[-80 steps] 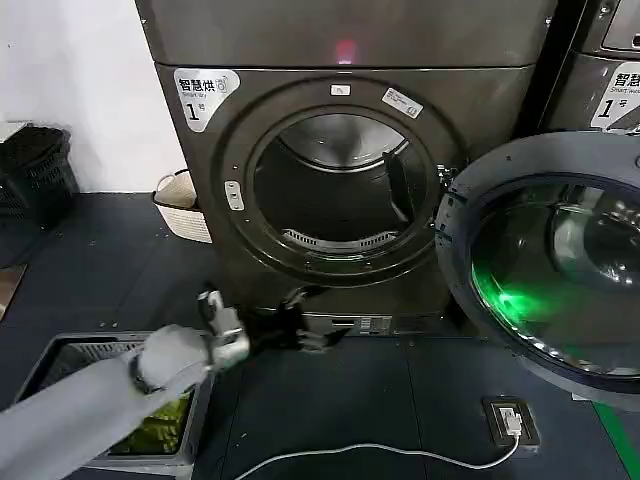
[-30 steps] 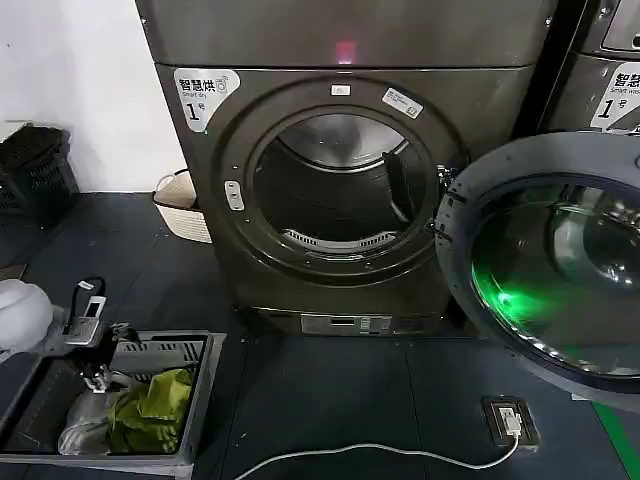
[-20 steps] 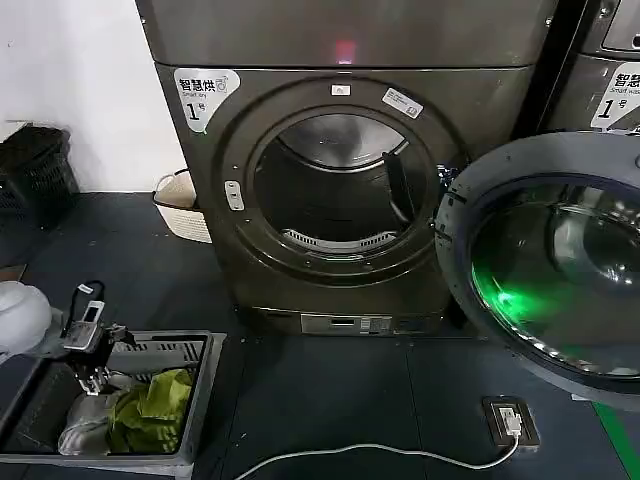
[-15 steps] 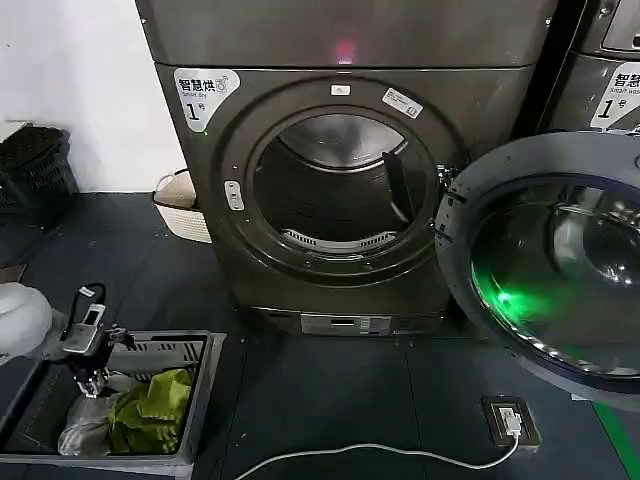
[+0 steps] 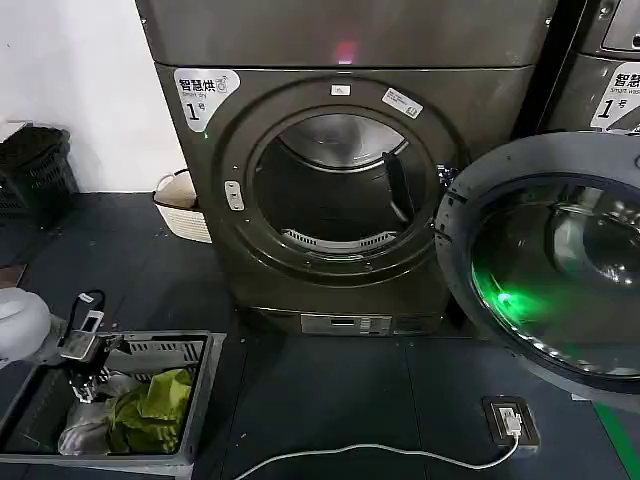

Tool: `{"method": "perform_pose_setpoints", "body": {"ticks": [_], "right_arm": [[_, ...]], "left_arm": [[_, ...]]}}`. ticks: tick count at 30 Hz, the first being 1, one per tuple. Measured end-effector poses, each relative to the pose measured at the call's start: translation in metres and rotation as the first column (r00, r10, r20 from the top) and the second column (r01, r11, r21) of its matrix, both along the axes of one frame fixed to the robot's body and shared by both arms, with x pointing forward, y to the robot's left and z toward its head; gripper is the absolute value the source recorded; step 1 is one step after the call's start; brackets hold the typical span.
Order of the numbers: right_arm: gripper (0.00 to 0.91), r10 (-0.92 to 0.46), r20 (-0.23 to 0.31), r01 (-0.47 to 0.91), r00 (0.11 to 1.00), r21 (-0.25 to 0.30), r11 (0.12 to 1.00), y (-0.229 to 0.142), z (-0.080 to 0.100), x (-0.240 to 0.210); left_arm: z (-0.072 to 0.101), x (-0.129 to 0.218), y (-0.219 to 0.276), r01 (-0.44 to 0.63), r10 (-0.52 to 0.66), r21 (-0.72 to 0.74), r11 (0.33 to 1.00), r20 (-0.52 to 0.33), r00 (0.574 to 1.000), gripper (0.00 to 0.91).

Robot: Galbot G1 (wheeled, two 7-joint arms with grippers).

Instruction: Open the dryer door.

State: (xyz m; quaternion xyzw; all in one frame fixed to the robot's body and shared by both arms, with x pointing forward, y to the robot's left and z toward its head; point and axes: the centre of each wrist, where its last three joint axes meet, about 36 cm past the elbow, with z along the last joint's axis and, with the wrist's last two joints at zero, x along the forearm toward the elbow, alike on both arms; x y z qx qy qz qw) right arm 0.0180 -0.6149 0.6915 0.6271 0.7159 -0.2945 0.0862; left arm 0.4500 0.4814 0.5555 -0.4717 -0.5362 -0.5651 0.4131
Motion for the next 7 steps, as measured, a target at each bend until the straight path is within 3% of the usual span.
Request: {"method": "perform_pose_setpoints", "body": {"ticks": [7], "right_arm": [[0.907, 0.002, -0.001, -0.002, 1.000, -0.001, 1.000, 0.0007, -0.0003, 0.0009]], "left_arm": [[-0.0057, 0.0003, -0.0028, 0.014, -0.014, 0.002, 1.000, -0.004, 1.000, 0.907]]}}
